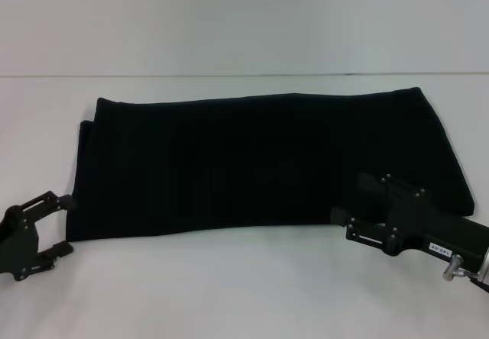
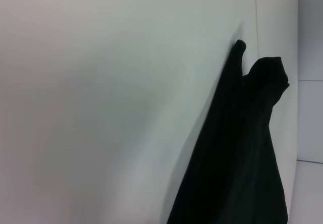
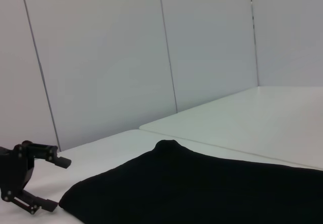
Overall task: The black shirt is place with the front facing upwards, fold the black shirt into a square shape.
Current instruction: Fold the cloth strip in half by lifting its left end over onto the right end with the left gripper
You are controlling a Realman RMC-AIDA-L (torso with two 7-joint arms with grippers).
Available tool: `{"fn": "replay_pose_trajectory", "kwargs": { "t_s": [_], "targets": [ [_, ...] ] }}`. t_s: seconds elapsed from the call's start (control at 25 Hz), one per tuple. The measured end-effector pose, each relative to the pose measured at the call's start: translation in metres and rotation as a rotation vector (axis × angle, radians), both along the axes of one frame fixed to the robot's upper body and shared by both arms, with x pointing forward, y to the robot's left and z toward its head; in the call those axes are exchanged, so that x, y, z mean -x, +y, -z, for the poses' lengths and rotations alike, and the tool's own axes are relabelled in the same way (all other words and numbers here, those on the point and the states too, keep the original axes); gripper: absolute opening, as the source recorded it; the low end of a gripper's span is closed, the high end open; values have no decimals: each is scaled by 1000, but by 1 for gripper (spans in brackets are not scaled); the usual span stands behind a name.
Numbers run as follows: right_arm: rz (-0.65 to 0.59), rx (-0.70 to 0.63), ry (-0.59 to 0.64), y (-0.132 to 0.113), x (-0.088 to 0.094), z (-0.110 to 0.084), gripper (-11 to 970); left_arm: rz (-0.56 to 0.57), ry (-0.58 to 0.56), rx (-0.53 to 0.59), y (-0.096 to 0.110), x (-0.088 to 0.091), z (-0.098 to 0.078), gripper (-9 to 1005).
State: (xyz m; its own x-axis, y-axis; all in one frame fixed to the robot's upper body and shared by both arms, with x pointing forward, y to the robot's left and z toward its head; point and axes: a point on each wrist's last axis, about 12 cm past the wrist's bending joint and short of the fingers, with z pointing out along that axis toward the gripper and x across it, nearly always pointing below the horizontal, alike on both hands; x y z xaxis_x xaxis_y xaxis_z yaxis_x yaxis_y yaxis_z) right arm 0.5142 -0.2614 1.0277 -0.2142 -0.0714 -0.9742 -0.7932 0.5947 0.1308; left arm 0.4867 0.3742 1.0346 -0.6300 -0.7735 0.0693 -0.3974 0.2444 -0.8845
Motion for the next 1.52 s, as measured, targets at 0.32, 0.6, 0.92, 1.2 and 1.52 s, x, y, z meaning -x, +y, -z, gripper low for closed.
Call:
{"fn": "replay_pose_trajectory", "kwargs": {
  "t_s": [0.32, 0.6, 0.92, 1.2, 1.52],
  "targets": [
    [3, -18, -3, 1, -1, -2, 881, 2, -4, 1, -7, -10, 2, 842],
    [1, -34, -7, 2, -1, -3, 881, 24, -22, -18, -14, -27, -4, 838],
    [0, -39, -10, 3, -2, -4, 881, 59, -40, -64, -22, -45, -8, 833],
    [-1, -42, -15, 4, -3, -5, 881, 48, -55, -105, -16, -48, -11, 814],
    [6, -51, -21, 4, -5, -7, 881, 94, -72, -154, -19, -56, -15, 682]
  ]
}}
